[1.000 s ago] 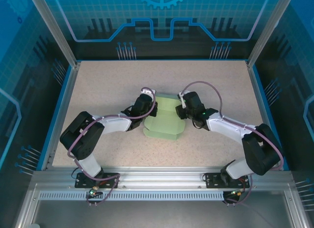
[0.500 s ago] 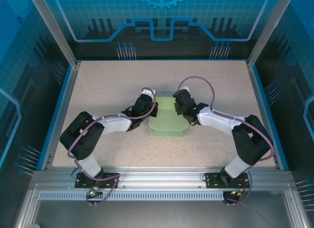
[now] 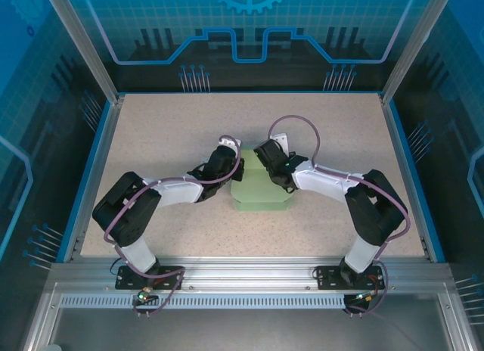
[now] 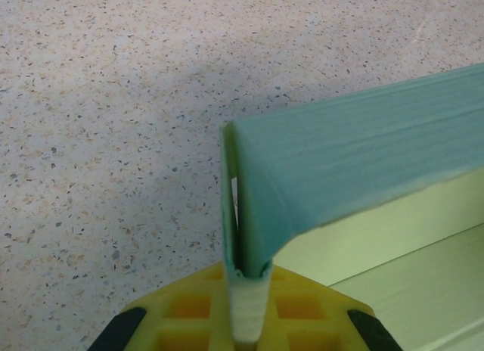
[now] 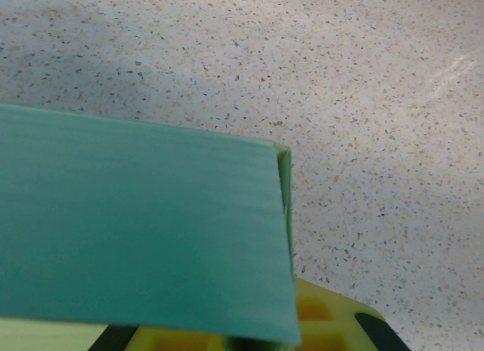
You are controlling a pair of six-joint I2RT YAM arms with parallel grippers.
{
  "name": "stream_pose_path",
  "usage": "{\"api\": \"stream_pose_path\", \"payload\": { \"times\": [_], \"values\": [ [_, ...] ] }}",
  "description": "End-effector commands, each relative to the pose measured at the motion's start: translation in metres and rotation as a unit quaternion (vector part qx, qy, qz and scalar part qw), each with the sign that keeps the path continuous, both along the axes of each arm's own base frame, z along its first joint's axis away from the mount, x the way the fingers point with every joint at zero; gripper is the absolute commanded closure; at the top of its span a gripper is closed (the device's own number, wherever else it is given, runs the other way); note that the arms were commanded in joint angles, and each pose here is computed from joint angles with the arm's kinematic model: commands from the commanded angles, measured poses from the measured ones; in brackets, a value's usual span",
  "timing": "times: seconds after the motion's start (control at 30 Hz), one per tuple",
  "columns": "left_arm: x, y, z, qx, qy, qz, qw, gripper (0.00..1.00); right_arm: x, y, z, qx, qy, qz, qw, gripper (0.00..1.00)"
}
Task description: Fold the paper box
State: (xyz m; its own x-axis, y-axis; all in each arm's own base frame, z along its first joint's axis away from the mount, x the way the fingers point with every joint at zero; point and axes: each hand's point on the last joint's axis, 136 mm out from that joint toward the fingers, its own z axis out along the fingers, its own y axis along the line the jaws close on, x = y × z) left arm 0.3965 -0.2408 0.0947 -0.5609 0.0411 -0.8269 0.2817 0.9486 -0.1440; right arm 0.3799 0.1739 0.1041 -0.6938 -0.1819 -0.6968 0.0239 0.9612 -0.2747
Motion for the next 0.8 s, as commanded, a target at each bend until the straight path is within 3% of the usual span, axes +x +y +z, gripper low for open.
{"api": "stream_pose_path", "payload": {
  "times": [0.0,0.5,0.77],
  "values": [
    [0.004,-0.009,0.024,-0.019,-0.02,-0.01,1.0,0.91,-0.005,-0.025,-0.006,-0.079,0.015,-0.027,0.996,0.88],
    [0.005,-0.007,0.019,-0.009,-0.014,-0.005,1.0,0.92,-0.014,0.02,0.012,0.052,0.032,0.066,0.996,0.7],
    [0.005,-0.005,0.016,0.0,-0.009,-0.001,1.0,0.91,-0.027,0.027,0.03,0.1,0.033,0.086,0.991,0.5]
  ]
}}
